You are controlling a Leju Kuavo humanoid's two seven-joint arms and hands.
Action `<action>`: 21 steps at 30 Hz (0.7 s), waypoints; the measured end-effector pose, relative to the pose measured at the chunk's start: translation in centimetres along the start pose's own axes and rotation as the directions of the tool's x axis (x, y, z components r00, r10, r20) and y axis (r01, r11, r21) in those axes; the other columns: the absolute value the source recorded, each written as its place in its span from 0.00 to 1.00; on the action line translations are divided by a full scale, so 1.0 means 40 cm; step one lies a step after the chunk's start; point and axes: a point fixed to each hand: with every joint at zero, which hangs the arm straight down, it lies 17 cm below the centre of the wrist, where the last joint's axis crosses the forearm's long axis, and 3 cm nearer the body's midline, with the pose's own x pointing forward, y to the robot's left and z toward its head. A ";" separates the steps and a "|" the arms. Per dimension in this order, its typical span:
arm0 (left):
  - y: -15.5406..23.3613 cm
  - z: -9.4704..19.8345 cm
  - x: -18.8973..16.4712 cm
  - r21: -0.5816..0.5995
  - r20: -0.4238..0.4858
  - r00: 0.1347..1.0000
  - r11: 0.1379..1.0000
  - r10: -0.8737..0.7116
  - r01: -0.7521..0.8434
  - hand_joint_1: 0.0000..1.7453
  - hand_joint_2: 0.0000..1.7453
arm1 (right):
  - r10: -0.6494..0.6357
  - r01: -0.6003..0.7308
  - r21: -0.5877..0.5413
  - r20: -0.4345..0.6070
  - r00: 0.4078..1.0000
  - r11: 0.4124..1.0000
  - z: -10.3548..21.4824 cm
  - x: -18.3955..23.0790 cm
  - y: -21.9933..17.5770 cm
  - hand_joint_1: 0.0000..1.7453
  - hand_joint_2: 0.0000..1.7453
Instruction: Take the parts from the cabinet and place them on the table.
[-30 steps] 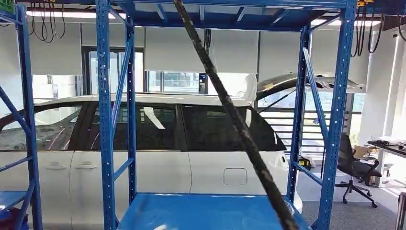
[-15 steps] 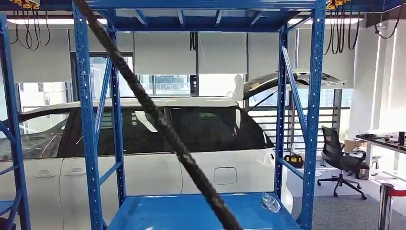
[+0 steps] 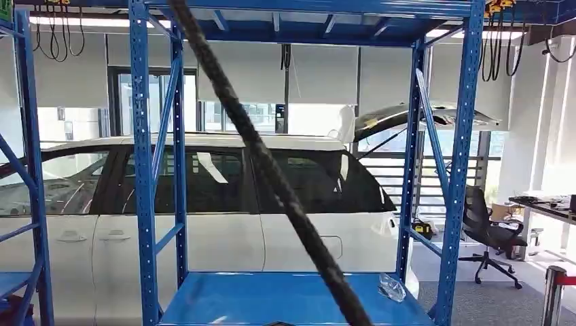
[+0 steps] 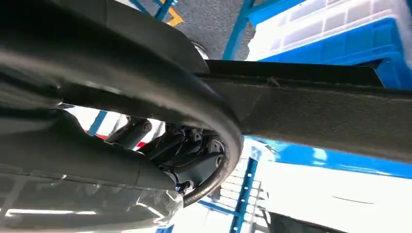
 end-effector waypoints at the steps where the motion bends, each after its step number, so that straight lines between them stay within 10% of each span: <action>1: 0.000 0.000 0.000 0.000 0.000 1.000 1.000 0.002 -0.002 0.00 0.00 | -0.001 0.001 -0.001 0.001 1.000 1.000 0.000 -0.001 -0.001 1.00 1.00; 21: -0.013 0.002 0.003 -0.009 -0.003 1.000 1.000 0.000 0.000 0.00 0.00 | -0.074 0.073 -0.012 -0.085 0.994 0.997 0.016 -0.205 0.055 1.00 1.00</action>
